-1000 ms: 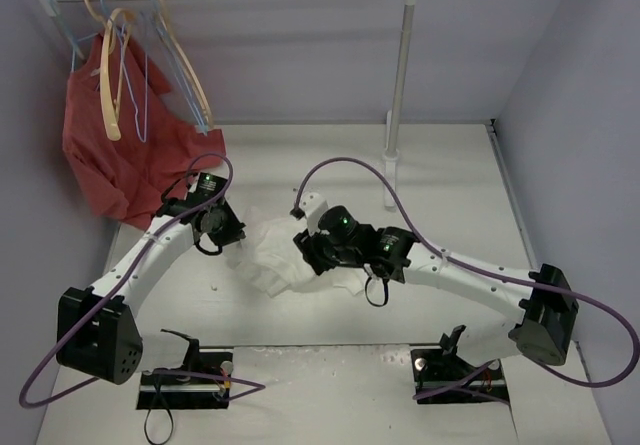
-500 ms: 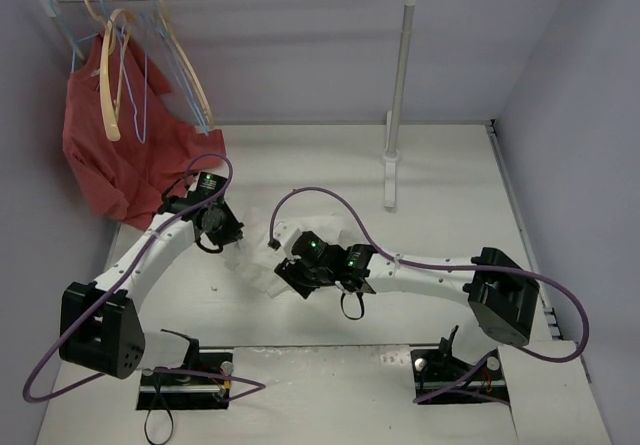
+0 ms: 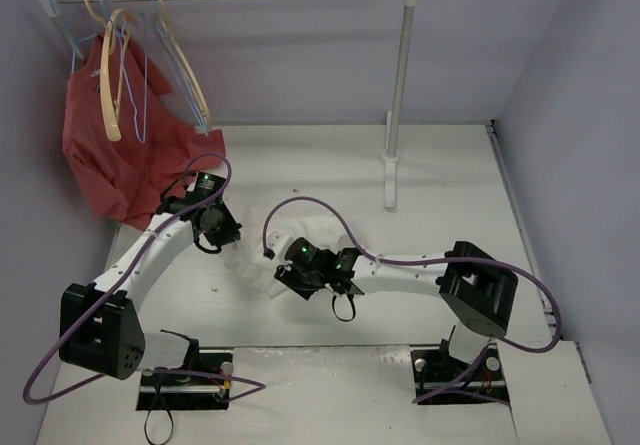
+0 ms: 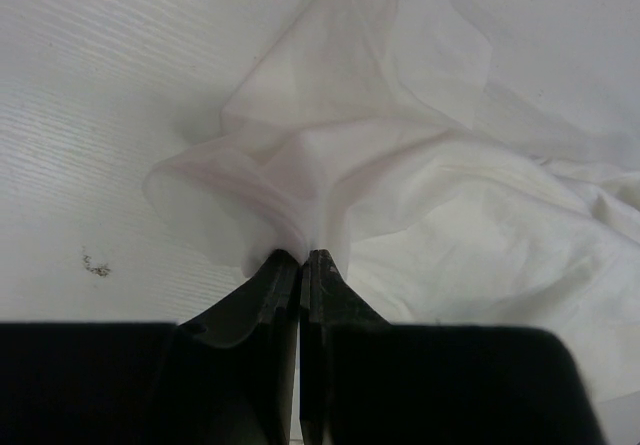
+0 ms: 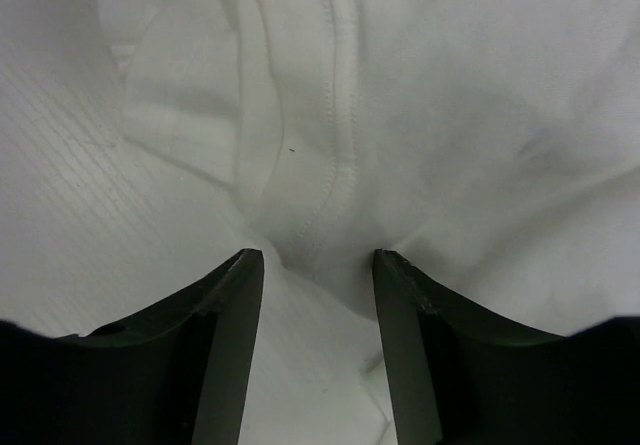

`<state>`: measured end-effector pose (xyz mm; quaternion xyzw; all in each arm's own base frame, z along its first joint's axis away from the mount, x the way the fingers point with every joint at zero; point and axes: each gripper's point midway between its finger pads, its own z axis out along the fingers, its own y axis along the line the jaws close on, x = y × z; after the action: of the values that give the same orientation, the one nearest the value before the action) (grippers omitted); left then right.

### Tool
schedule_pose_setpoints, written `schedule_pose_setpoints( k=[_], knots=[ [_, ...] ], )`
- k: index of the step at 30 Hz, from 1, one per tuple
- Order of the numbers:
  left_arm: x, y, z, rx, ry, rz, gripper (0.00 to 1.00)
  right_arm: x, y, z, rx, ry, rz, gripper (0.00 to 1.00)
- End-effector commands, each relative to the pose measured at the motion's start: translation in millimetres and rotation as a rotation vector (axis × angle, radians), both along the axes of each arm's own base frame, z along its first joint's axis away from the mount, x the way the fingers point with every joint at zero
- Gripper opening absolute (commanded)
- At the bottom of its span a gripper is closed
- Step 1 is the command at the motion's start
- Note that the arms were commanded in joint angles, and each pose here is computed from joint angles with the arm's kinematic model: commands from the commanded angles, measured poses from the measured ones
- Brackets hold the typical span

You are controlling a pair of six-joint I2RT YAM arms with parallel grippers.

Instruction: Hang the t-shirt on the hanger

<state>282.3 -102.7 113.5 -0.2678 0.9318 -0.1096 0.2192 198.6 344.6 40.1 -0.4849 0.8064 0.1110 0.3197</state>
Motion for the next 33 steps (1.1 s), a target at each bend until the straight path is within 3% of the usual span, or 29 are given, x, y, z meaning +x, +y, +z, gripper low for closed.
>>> schedule_pose_setpoints(
  k=[1,5,10,15,18,22,25,33],
  knots=[
    [11.0,4.2,25.8,0.005,-0.082,0.004,0.0,13.3,8.2,9.0,0.034,-0.063,-0.019,0.47],
    [9.5,5.1,25.7,0.009,-0.083,0.001,0.0,15.7,7.2,1.6,0.017,-0.069,-0.028,0.32],
    [7.7,5.3,25.5,0.013,-0.083,-0.007,0.0,15.5,5.1,-5.2,0.013,-0.063,-0.038,0.29],
    [6.8,4.4,26.9,0.004,-0.089,-0.011,0.0,18.6,3.8,0.7,0.022,-0.083,-0.058,0.02],
    [7.9,3.9,37.2,-0.001,-0.122,-0.023,0.0,23.6,5.1,26.0,0.042,-0.115,-0.067,0.0],
    [11.6,3.6,69.7,-0.003,-0.196,-0.05,0.0,32.9,6.3,112.0,0.154,-0.22,-0.074,0.0],
    [17.1,2.3,117.7,-0.007,-0.313,-0.087,0.0,38.3,-4.6,186.4,0.229,-0.314,-0.092,0.0],
    [32.7,-2.9,290.0,-0.003,-0.75,-0.2,0.0,58.5,-57.1,366.7,0.354,-0.634,-0.225,0.0]
  ],
)
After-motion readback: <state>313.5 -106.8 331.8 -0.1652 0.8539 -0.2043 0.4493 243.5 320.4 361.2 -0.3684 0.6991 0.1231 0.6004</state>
